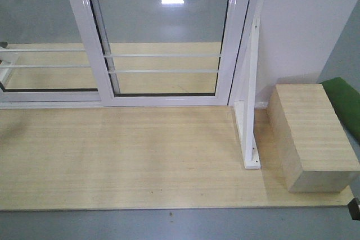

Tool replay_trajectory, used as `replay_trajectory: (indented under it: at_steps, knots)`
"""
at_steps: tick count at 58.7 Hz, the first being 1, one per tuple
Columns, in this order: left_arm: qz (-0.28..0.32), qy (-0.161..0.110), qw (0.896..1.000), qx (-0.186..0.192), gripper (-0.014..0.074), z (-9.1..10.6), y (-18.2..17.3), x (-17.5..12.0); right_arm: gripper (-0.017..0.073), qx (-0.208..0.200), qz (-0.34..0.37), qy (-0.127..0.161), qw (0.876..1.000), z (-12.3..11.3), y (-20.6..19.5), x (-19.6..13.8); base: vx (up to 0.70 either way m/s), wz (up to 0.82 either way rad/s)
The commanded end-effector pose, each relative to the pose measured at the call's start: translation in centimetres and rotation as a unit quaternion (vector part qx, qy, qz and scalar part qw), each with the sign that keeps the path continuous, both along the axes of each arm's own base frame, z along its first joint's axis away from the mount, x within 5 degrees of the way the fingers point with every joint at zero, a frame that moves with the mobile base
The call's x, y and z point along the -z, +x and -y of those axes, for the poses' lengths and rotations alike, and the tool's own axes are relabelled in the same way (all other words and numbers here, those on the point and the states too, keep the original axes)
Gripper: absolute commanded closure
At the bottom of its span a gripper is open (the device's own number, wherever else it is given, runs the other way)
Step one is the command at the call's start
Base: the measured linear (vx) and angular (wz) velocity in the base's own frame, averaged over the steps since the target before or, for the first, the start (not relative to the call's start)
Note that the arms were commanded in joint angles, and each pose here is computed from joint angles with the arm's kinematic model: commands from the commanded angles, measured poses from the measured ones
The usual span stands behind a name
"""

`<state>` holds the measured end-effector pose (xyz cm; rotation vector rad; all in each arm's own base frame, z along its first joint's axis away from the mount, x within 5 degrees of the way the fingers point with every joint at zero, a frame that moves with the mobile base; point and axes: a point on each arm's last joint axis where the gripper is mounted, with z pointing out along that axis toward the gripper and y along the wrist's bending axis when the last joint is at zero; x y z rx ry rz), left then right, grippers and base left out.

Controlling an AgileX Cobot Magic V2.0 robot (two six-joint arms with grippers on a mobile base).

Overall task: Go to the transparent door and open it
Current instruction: 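Drive forward onto the wooden platform up to the glass door, then approach closer and align the base with the silver door handle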

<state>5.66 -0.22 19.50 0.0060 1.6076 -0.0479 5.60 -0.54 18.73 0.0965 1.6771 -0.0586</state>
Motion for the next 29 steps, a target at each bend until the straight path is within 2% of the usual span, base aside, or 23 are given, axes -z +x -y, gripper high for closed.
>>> replay_trajectory:
  at_steps: [1, 29]
  knots:
    - [0.026, -0.011, 1.000, -0.001, 0.0599, -0.03, 0.10, 0.32, 0.0567, 0.003, 0.042, -0.004, 0.999, 0.04, 0.01, -0.43, 0.51, 0.03]
    - [0.026, -0.011, 1.000, -0.001, 0.0599, -0.03, 0.10, 0.32, 0.0567, 0.003, 0.042, -0.004, 0.999, 0.04, 0.01, -0.43, 0.41, 0.02]
